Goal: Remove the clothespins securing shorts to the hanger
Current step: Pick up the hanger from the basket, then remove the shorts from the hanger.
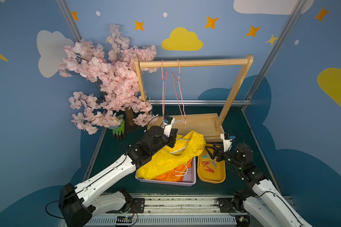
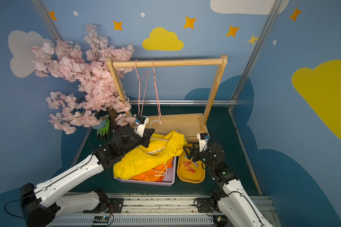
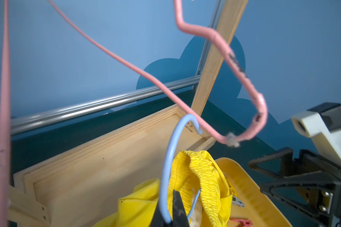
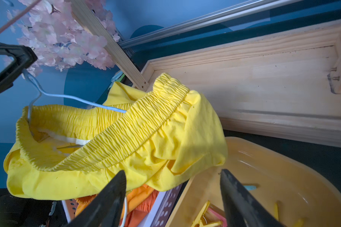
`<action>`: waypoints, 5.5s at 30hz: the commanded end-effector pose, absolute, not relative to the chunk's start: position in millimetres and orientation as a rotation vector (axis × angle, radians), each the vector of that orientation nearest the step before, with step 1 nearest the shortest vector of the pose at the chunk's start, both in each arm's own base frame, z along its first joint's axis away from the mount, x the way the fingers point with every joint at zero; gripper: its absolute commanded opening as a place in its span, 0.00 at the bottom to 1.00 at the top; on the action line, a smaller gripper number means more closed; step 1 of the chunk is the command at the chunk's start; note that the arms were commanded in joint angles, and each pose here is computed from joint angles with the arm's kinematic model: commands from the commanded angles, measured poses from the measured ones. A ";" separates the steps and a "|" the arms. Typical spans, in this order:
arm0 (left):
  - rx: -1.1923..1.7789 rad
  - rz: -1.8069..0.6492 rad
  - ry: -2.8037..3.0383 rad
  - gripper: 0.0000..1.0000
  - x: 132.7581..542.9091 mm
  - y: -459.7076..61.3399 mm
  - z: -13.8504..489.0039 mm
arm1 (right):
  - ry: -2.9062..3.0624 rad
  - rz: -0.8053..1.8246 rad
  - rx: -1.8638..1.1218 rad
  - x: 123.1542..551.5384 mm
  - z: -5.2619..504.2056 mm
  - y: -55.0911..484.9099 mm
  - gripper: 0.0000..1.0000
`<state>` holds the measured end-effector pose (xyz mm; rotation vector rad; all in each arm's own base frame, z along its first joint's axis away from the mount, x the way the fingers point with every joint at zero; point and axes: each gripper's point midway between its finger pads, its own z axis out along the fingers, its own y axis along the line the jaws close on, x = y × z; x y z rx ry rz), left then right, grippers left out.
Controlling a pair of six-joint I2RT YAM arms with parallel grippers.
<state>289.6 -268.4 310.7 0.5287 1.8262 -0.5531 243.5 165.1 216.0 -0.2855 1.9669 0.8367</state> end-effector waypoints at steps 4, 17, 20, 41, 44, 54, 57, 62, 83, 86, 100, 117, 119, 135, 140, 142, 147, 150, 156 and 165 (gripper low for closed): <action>0.730 -0.415 1.732 0.03 266.9 -277.9 315.2 | 1.843 0.855 -0.355 247.8 265.5 181.6 0.74; 0.773 -0.550 1.471 0.03 224.8 -279.5 351.0 | 1.804 0.768 -0.368 262.3 277.6 205.3 0.76; 0.779 -0.571 1.445 0.03 219.6 -279.3 353.0 | 1.759 0.757 -0.368 264.3 296.9 204.5 0.77; 0.698 -0.489 1.399 0.03 217.9 -251.0 365.4 | 1.964 0.767 -0.278 278.8 239.2 218.1 0.00; 0.675 -0.430 1.405 0.03 220.7 -239.9 366.9 | 1.952 0.756 -0.244 279.5 242.4 212.9 0.00; 0.606 -0.212 1.436 0.03 227.1 -197.1 378.3 | 1.939 0.745 -0.150 275.9 237.5 193.8 0.00; 0.574 -0.179 1.411 0.03 224.8 -184.0 388.0 | 1.952 0.761 -0.137 275.2 232.9 194.7 0.00; 0.605 -0.194 1.404 0.03 220.6 -186.1 388.3 | 1.962 0.858 -0.130 270.8 228.1 205.1 0.00; 0.825 -0.350 1.595 0.03 218.4 -226.1 351.6 | 1.833 0.893 -0.333 240.9 251.9 205.6 0.39; 0.888 -0.399 1.626 0.03 217.9 -237.7 342.1 | 1.795 0.857 -0.367 228.7 257.2 187.1 0.44; 1.028 -0.523 1.542 0.03 216.4 -279.2 347.9 | 1.562 0.973 -0.852 187.6 287.2 225.5 0.66; 1.142 -0.595 1.449 0.03 208.8 -298.6 353.3 | 1.367 0.790 -1.114 179.4 303.5 265.7 0.73; 1.148 -0.619 1.427 0.03 204.6 -299.1 356.5 | 1.341 0.769 -1.144 176.1 302.6 265.9 0.73; 1.198 -0.694 1.337 0.03 184.0 -298.6 357.4 | 1.311 0.731 -1.255 178.8 285.3 286.9 0.67; 1.155 -0.661 1.335 0.03 189.6 -294.6 361.9 | 1.304 0.763 -1.240 177.6 282.1 290.3 0.57; 1.125 -0.626 1.359 0.03 197.4 -292.2 360.7 | 1.319 0.772 -1.233 176.2 270.5 288.9 0.51; 1.080 -0.568 1.387 0.03 209.4 -288.6 359.4 | 1.362 0.805 -1.225 171.4 265.7 285.5 0.37; 1.057 -0.553 1.387 0.03 212.7 -286.6 362.0 | 1.371 0.808 -1.229 170.6 261.8 285.4 0.22; 1.007 -0.522 1.407 0.06 220.7 -282.3 364.2 | 1.368 0.805 -1.233 170.2 258.4 285.3 0.00; 0.873 -0.479 1.491 0.93 225.1 -256.3 371.2 | 1.377 0.778 -1.234 173.8 253.1 284.6 0.00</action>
